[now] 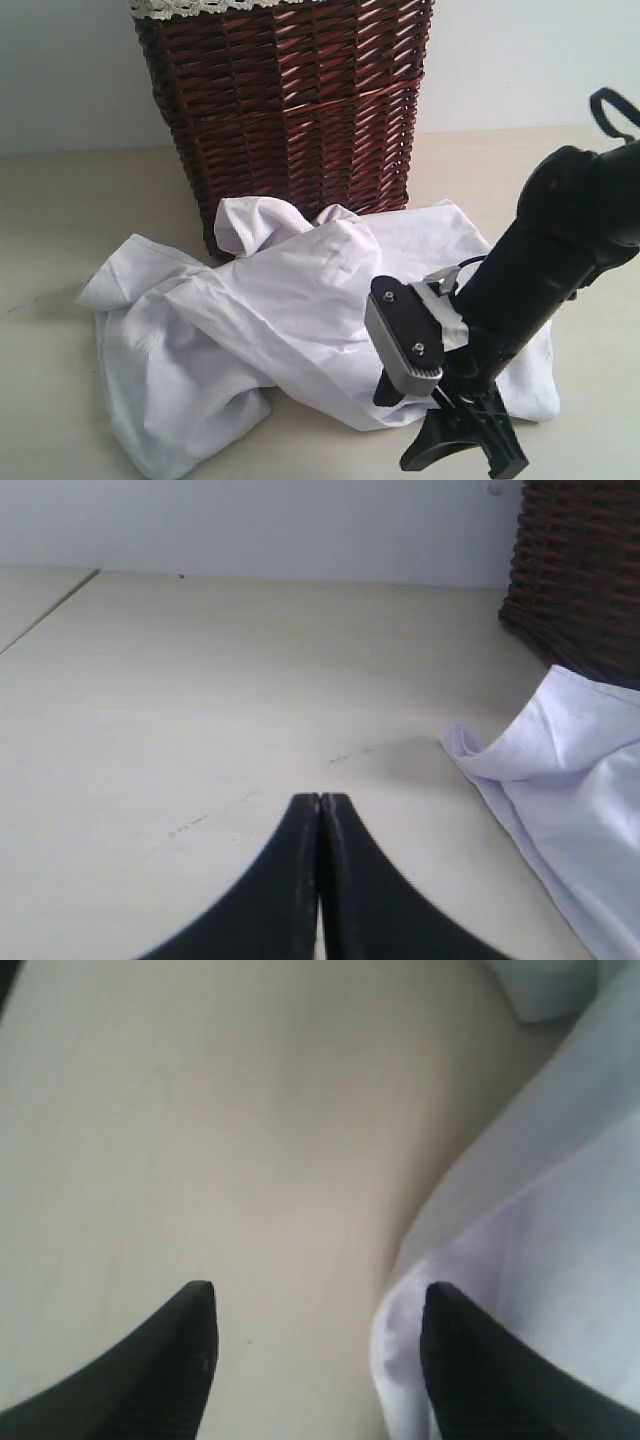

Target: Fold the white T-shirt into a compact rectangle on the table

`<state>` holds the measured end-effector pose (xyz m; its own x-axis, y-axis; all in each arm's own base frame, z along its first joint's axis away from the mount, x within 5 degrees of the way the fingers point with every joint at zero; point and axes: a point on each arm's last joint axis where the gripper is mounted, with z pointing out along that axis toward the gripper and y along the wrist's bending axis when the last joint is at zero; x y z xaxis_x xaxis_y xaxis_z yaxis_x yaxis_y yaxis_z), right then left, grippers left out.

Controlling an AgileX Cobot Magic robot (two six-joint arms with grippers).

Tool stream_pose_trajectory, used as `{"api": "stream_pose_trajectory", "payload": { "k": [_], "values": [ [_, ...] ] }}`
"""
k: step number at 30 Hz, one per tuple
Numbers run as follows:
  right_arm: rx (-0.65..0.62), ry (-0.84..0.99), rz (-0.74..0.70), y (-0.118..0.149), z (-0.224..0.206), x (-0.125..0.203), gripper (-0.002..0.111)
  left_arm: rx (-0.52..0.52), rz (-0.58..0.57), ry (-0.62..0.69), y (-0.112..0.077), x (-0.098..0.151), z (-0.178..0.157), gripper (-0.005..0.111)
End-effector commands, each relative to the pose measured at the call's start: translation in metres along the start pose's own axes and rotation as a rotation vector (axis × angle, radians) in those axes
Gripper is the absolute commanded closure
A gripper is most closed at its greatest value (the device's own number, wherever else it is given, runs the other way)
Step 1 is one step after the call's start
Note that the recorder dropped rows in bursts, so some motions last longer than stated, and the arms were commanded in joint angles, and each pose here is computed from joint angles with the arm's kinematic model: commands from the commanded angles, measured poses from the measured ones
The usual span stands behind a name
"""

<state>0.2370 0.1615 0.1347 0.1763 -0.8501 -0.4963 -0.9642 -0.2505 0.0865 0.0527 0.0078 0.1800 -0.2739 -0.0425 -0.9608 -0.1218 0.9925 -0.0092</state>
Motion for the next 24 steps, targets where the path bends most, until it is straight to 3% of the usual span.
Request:
{"api": "stream_pose_trajectory", "payload": {
  "k": [1,3,5,8,12,19,24],
  "values": [
    [0.098,0.06,-0.01,-0.011,0.016,0.005,0.053,-0.003,0.002,-0.012,0.0,-0.001,0.0,0.107],
    [0.117,0.07,-0.003,-0.014,0.018,0.008,0.055,-0.003,0.002,-0.012,0.0,-0.001,0.0,0.107],
    [0.134,0.082,0.001,-0.017,0.021,0.01,0.067,-0.003,0.002,-0.012,0.0,-0.001,0.0,0.107],
    [0.139,0.084,-0.009,-0.017,0.021,0.01,0.108,-0.003,0.002,-0.012,0.0,-0.001,0.0,0.107],
    [0.139,0.089,-0.041,-0.015,0.014,0.007,0.108,-0.003,0.002,-0.012,0.0,-0.001,0.0,0.107],
    [0.287,0.021,-0.258,0.015,-0.061,-0.035,0.108,-0.003,0.002,-0.012,0.0,-0.001,0.0,0.107],
    [0.056,-0.061,-0.35,0.047,-0.07,-0.044,0.108,-0.003,0.002,-0.012,0.0,-0.001,0.0,0.107]
  ]
}}
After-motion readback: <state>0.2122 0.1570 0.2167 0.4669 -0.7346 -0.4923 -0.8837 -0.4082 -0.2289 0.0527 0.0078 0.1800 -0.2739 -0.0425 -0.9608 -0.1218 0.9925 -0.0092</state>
